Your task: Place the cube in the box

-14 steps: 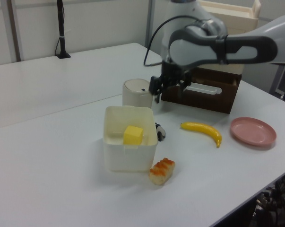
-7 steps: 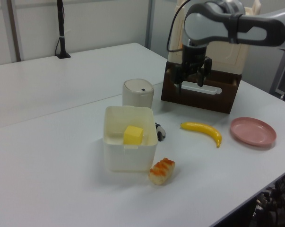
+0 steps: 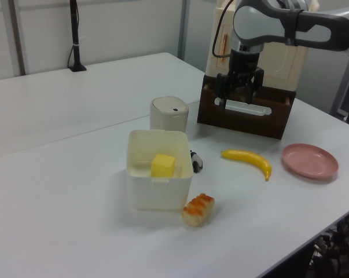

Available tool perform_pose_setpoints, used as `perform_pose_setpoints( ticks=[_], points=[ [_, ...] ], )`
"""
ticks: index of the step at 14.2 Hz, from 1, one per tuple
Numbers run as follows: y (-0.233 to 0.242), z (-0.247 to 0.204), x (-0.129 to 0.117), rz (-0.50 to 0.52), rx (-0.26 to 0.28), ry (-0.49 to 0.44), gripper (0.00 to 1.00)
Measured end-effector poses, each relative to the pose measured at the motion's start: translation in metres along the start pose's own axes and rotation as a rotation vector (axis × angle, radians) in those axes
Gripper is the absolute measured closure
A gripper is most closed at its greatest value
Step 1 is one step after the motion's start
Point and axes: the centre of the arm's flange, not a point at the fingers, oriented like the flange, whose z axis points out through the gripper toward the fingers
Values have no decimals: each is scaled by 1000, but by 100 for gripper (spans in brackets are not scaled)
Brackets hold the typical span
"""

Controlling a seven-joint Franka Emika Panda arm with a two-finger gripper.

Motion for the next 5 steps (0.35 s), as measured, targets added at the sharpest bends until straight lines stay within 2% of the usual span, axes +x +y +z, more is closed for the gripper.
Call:
perform_pose_setpoints(
  ticks=[5],
  points=[
    [0, 0, 0, -14, 0, 0, 0]
  ],
)
